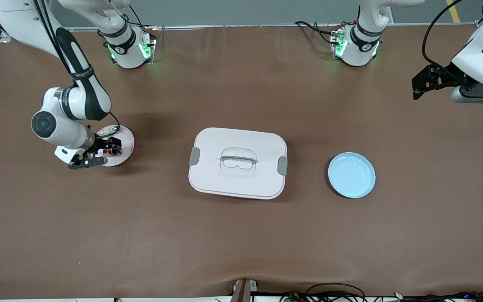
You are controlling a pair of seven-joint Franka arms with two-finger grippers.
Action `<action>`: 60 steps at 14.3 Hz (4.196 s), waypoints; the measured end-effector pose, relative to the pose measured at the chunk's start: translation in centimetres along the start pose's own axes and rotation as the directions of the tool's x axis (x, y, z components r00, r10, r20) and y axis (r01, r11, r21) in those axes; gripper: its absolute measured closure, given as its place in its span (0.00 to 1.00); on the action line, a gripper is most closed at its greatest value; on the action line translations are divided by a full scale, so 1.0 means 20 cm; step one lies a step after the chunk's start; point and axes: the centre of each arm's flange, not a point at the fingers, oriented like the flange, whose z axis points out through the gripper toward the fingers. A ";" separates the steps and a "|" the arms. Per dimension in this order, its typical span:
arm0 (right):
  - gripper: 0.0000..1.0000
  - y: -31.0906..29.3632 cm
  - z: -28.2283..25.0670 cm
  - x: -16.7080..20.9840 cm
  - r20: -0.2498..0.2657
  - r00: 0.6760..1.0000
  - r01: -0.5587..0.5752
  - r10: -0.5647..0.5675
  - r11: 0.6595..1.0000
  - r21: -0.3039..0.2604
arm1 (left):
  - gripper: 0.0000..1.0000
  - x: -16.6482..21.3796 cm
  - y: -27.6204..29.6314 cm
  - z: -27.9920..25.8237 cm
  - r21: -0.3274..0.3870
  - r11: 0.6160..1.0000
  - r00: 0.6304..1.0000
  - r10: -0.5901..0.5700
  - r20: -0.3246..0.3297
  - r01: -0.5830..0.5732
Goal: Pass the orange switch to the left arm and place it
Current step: 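Lower the right gripper over the orange switch and close on it, then lift the orange switch off the white plate with the right gripper, then carry the switch over the box with the right gripper while the left gripper approaches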
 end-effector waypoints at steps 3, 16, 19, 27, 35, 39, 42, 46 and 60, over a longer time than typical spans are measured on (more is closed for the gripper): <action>0.00 0.00 0.04 0.01 -0.006 1.000 0.001 -0.001 1.000 -0.002 | 0.00 0.00 0.00 -0.01 -0.001 1.000 1.000 -0.001 -0.007 0.001; 0.00 0.01 0.20 0.00 0.028 1.000 -0.004 0.004 1.000 0.002 | 0.00 -0.01 0.01 -0.07 -0.001 1.000 1.000 0.000 -0.009 0.000; 0.00 0.01 0.20 0.00 0.029 1.000 -0.004 0.004 1.000 0.002 | 0.00 -0.01 -0.03 -0.07 -0.001 1.000 1.000 -0.012 -0.004 0.012; 0.27 0.01 0.20 0.00 0.030 0.999 0.022 -0.022 1.000 0.003 | 0.00 -0.01 -0.05 -0.07 -0.001 1.000 1.000 -0.018 -0.002 0.018; 0.27 0.03 -0.10 0.11 0.176 0.984 0.029 -0.036 0.999 0.044 | 0.00 -0.01 -0.05 -0.07 -0.001 1.000 1.000 -0.017 -0.002 0.017; 0.27 0.01 -0.47 0.21 0.257 0.966 0.010 -0.031 0.997 0.083 | 0.00 -0.01 -0.04 -0.06 -0.001 1.000 1.000 -0.015 -0.001 0.015; 0.27 -0.17 -0.84 0.28 0.314 0.948 -0.084 0.047 0.991 0.108 | 0.00 -0.01 -0.03 -0.06 -0.001 1.000 1.000 -0.012 0.000 0.012; 0.27 -0.70 -1.24 0.32 0.331 0.918 -0.265 0.216 0.958 0.108 | 0.00 -0.02 0.03 -0.07 -0.032 0.999 1.000 -0.004 -0.003 0.004; 0.27 -1.84 -1.59 0.42 0.558 0.547 -0.837 0.624 0.433 0.336 | 0.00 -0.08 0.57 -0.10 -0.344 0.936 0.996 0.088 0.019 -0.076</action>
